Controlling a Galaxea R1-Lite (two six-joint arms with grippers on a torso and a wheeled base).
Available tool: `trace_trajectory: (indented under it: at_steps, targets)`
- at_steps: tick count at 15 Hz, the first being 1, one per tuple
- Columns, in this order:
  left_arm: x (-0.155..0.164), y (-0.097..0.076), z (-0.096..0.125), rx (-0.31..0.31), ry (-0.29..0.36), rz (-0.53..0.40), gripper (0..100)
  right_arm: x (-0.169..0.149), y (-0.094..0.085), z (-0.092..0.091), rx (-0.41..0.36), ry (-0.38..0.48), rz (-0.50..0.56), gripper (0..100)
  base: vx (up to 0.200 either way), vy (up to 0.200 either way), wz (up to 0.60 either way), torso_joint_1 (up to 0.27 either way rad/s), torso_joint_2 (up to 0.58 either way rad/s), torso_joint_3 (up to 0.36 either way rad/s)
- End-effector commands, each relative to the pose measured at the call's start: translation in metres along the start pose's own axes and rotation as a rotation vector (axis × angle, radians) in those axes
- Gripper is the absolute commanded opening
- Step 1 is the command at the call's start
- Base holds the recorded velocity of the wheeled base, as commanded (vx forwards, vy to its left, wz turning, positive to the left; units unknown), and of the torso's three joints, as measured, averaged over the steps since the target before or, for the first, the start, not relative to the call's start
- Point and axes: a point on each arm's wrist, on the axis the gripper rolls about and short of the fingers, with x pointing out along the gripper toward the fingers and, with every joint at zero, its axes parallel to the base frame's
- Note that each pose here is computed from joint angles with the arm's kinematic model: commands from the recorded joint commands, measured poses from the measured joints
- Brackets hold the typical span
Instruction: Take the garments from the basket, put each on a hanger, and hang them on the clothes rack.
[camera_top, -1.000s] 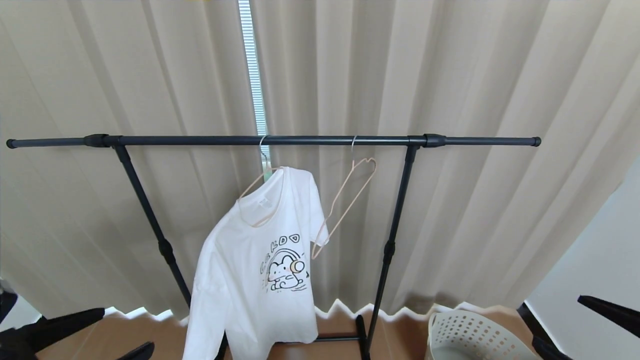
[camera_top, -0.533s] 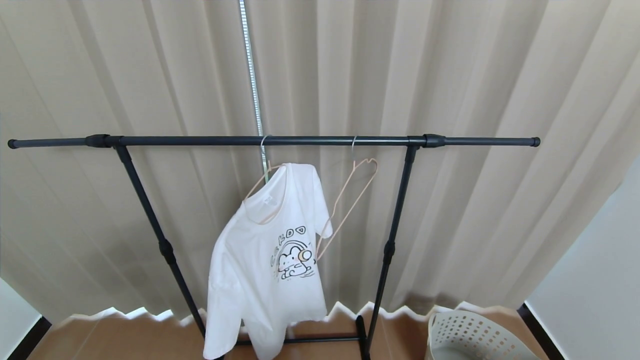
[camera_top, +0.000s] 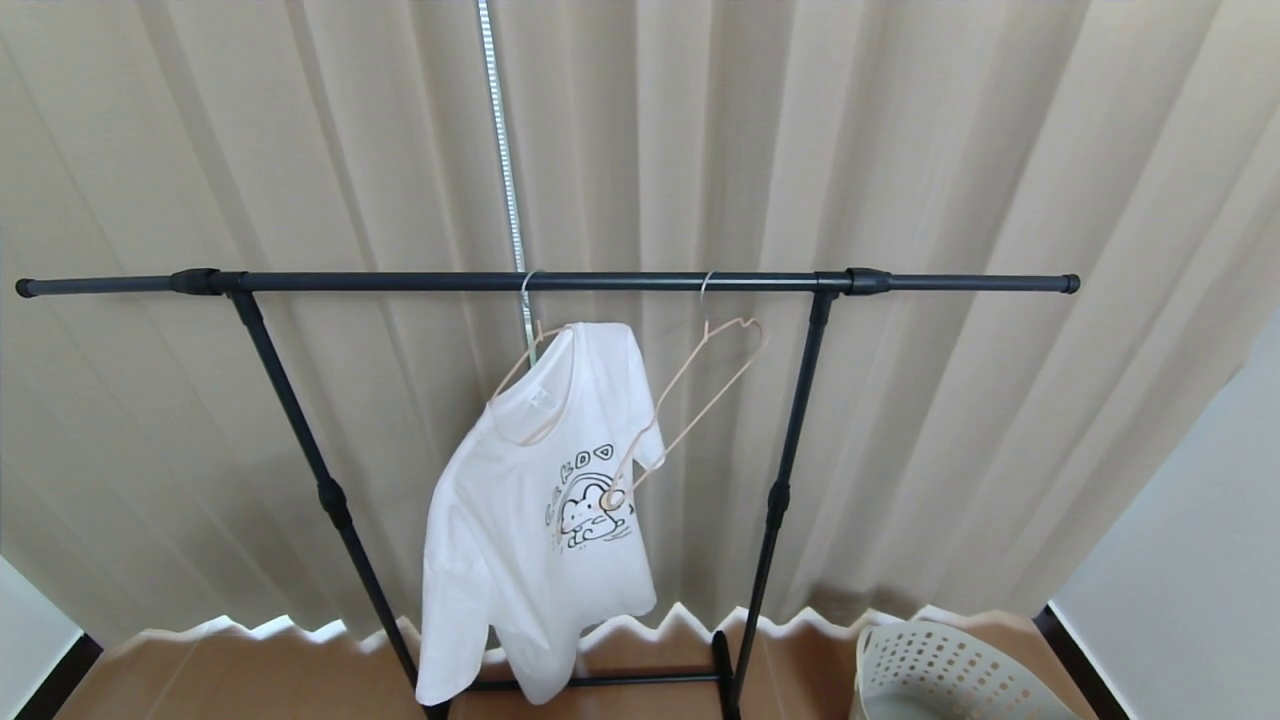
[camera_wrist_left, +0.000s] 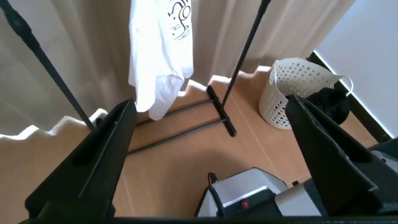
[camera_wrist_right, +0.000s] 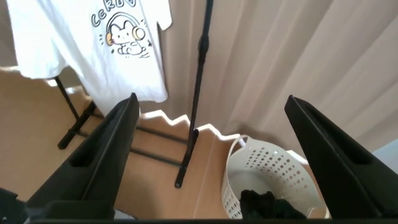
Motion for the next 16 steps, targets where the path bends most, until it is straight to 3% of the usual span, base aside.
trace_trajectory:
  at_steps: [1, 3, 4, 5, 6, 8, 10, 12, 14, 16]
  targets:
    - [-0.008, -0.002, -0.004, 0.027, -0.087, 0.033, 100, -0.004, 0.001, -0.001, 0.007, -0.058, -0.055, 100, 0.0, 0.0, 0.0, 0.0, 0.0, 0.0]
    - [-0.014, -0.004, -0.007, 0.054, -0.165, 0.037, 100, -0.004, 0.002, -0.001, 0.013, -0.056, -0.111, 100, 0.0, 0.0, 0.0, 0.0, 0.0, 0.0]
    - [-0.015, -0.004, -0.008, 0.063, -0.172, 0.042, 100, -0.004, 0.002, -0.001, 0.016, -0.055, -0.119, 100, 0.0, 0.0, 0.0, 0.0, 0.0, 0.0]
    - [-0.018, -0.004, -0.012, 0.125, -0.21, 0.146, 100, -0.005, 0.003, -0.001, 0.021, -0.06, -0.17, 100, 0.0, 0.0, 0.0, 0.0, 0.0, 0.0]
    - [-0.019, -0.005, -0.015, 0.12, -0.223, 0.234, 100, -0.008, 0.005, -0.004, 0.02, -0.106, -0.22, 100, 0.0, 0.0, 0.0, 0.0, 0.0, 0.0]
    - [-0.02, -0.004, -0.015, 0.086, -0.227, 0.275, 100, -0.01, 0.005, -0.004, 0.023, -0.136, -0.258, 100, 0.0, 0.0, 0.0, 0.0, 0.0, 0.0]
    - [-0.021, -0.005, -0.015, 0.091, -0.243, 0.177, 100, -0.01, 0.005, -0.004, 0.025, -0.134, -0.266, 100, 0.0, 0.0, 0.0, 0.0, 0.0, 0.0]
    - [-0.021, -0.006, -0.015, 0.087, -0.259, 0.149, 100, -0.01, 0.005, -0.004, 0.025, -0.137, -0.268, 100, 0.0, 0.0, 0.0, 0.0, 0.0, 0.0]
    - [-0.021, -0.003, -0.017, 0.065, -0.256, 0.282, 100, -0.01, 0.005, -0.004, 0.023, -0.137, -0.262, 100, 0.0, 0.0, 0.0, 0.0, 0.0, 0.0]
    - [-0.021, -0.002, -0.016, 0.029, -0.273, 0.309, 100, -0.01, 0.005, -0.004, 0.026, -0.139, -0.259, 100, 0.0, 0.0, 0.0, 0.0, 0.0, 0.0]
